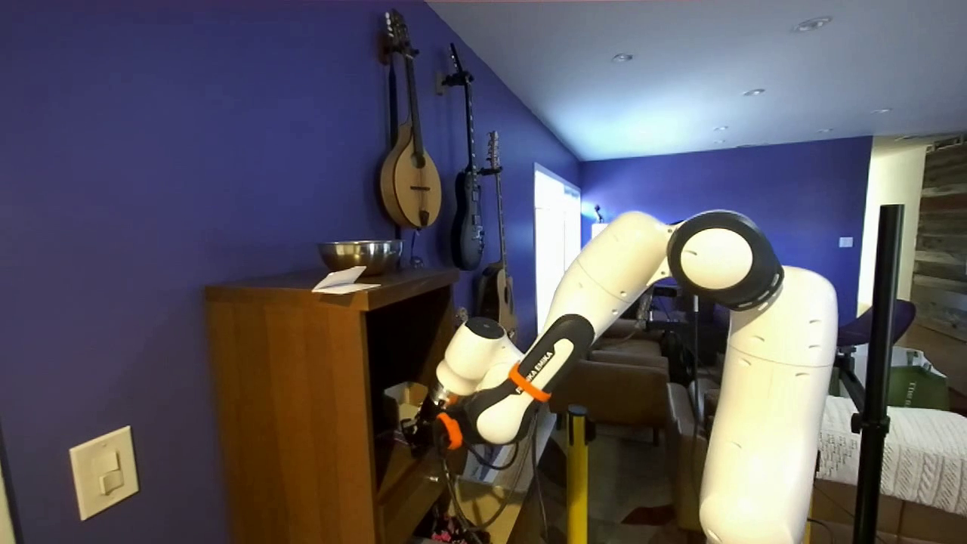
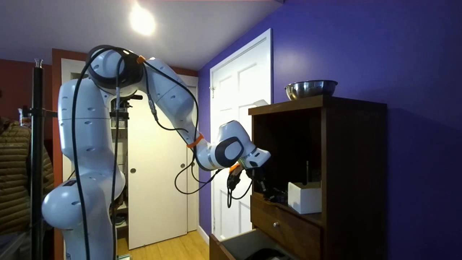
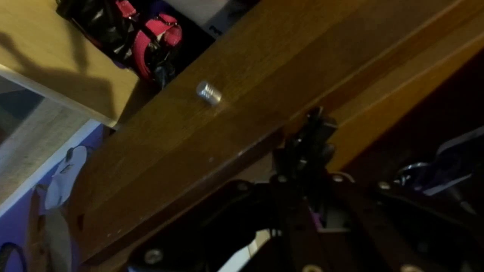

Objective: Move the chain from the shelf to the second drawer

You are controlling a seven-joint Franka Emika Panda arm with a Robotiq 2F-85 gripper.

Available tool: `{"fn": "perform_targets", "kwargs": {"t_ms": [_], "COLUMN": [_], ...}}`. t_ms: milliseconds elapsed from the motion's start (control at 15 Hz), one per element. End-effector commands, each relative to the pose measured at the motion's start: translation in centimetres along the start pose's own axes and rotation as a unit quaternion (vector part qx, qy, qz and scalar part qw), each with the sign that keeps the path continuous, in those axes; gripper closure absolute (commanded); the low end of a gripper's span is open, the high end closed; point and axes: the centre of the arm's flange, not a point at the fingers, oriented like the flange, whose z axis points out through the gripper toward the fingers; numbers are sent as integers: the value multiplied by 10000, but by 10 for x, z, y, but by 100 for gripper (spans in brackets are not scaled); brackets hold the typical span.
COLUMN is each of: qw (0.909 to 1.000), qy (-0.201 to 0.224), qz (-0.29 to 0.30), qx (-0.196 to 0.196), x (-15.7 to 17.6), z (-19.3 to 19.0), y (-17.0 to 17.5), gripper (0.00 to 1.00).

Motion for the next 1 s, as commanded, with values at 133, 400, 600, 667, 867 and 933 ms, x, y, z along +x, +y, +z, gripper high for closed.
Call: {"fn": "perform_targets", "kwargs": {"t_ms": [133,400,600,667,867,933], "qw": [9940,9945,9943,9927,9926,9924], "qy": [-700,-819,-838,-886,-796,-791], "qz": [-656,-24,-123,-160,-595,-679], "qx": [524,648,650,802,699,646], "x": [-24,-12,-6,1,7,13], "z": [-56,-72,-63,-75,-82,-82], "y": [54,91,90,103,119,128], "gripper": [97,97,87,87,97,97]}}
